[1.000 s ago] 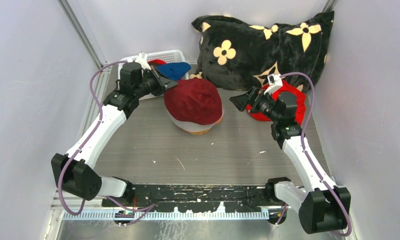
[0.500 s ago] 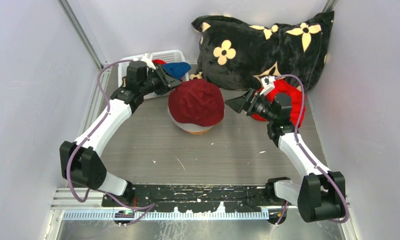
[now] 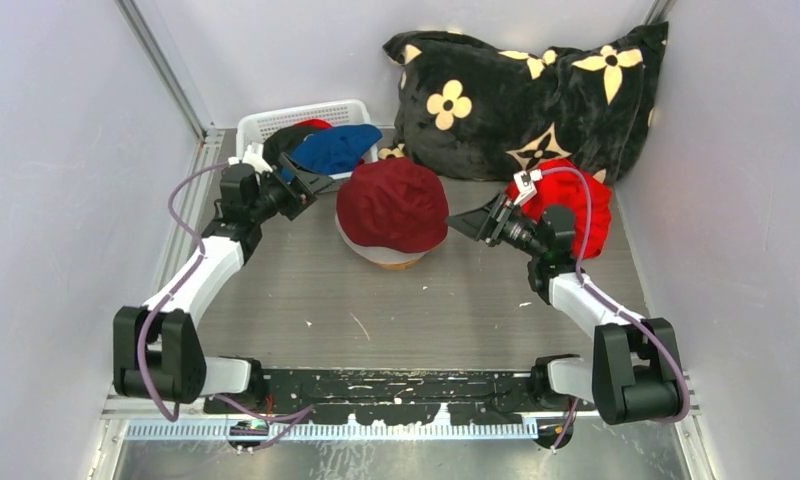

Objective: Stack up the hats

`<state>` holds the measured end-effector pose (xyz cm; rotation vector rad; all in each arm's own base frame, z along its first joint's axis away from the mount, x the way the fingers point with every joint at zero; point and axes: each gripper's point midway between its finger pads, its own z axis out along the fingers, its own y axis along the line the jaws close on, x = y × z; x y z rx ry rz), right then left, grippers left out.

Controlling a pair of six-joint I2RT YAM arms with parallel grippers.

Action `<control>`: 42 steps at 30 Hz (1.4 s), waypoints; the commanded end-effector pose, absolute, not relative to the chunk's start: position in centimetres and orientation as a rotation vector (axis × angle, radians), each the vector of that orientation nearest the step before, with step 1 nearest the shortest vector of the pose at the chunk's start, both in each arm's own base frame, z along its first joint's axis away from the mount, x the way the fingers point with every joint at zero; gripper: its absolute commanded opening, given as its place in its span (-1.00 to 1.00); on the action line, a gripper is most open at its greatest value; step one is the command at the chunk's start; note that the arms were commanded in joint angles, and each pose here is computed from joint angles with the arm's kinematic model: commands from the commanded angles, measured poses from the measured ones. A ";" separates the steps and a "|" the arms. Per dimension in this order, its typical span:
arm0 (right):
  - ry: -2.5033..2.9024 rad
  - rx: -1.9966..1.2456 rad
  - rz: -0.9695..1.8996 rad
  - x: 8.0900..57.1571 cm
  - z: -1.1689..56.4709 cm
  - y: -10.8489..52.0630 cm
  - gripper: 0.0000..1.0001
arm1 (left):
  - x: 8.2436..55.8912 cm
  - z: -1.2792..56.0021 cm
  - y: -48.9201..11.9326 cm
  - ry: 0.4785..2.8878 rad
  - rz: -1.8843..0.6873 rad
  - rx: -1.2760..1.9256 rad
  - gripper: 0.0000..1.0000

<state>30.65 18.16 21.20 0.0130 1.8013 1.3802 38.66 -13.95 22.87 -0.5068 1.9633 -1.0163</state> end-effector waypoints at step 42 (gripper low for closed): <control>1.692 -0.003 1.437 31.5 21.6 18.0 0.97 | 40.5 21.7 -18.4 1.703 -1.693 -0.380 -1.00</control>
